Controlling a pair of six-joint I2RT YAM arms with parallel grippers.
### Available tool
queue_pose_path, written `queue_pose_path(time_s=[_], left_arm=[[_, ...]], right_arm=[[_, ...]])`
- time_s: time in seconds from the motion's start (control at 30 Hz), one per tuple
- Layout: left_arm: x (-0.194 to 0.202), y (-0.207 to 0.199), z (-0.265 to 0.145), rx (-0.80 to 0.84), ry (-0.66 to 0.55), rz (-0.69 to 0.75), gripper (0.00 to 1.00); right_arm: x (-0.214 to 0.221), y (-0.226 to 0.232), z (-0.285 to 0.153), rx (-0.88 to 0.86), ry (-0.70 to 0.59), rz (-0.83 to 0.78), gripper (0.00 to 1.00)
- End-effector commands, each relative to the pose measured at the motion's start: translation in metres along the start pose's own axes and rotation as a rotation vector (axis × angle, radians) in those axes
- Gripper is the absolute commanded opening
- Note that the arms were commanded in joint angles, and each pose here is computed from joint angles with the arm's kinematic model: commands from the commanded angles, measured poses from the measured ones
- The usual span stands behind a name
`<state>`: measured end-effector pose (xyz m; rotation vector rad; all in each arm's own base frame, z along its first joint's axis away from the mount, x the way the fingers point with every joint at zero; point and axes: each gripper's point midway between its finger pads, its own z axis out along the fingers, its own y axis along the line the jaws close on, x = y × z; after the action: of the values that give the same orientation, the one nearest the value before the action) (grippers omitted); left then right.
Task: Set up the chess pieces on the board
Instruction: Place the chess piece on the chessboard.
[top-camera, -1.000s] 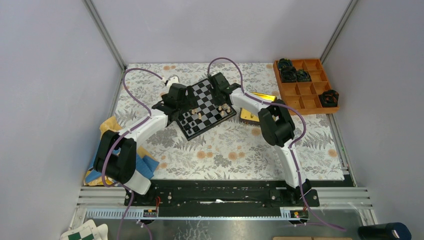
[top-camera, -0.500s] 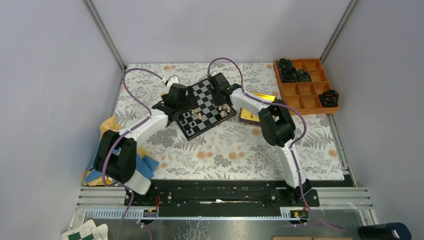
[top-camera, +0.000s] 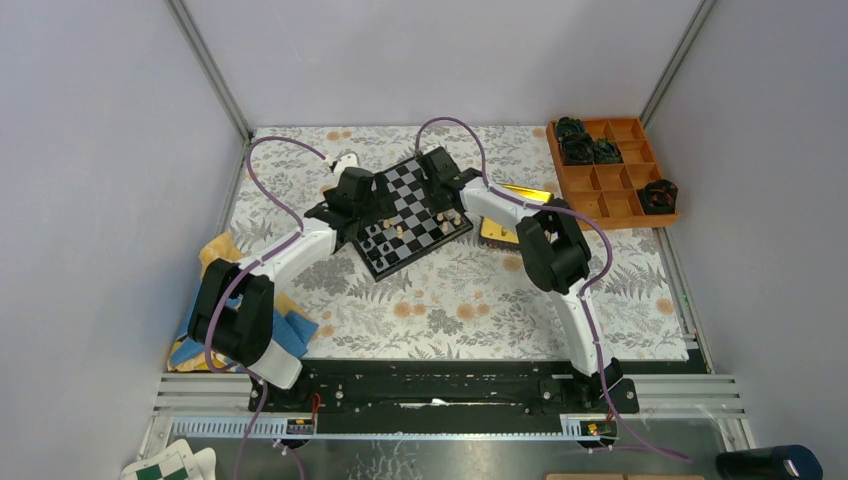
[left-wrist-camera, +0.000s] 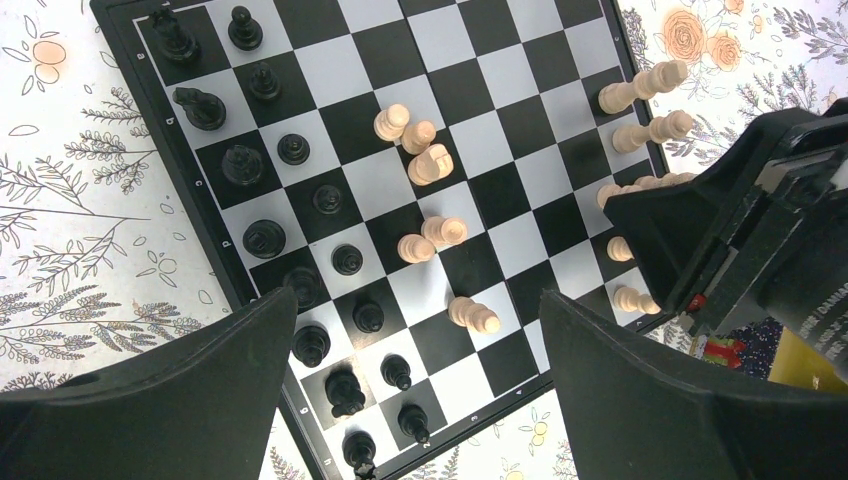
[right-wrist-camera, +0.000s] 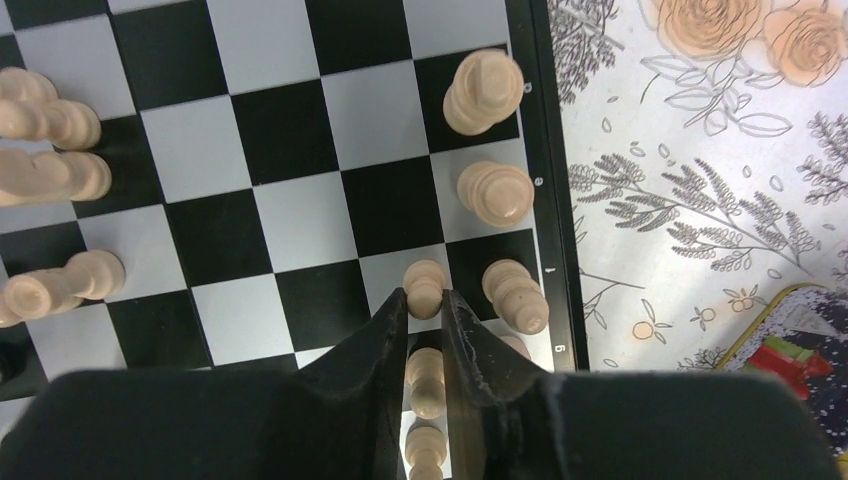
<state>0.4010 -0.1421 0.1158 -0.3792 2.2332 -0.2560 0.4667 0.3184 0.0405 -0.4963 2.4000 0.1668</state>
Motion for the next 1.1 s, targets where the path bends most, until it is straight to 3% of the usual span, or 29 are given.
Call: queue_pose_path(time_s=[0.0, 1.07], left_arm=[[-0.012, -0.006, 0.001, 0.020, -0.022, -0.009, 0.99], [-0.010, -0.007, -0.001, 0.032, -0.018, -0.016, 0.99]], right_arm=[[-0.009, 0.005, -0.022, -0.025, -0.016, -0.017, 0.25], [-0.040, 0.006, -0.050, -0.015, -0.110, -0.036, 0.30]])
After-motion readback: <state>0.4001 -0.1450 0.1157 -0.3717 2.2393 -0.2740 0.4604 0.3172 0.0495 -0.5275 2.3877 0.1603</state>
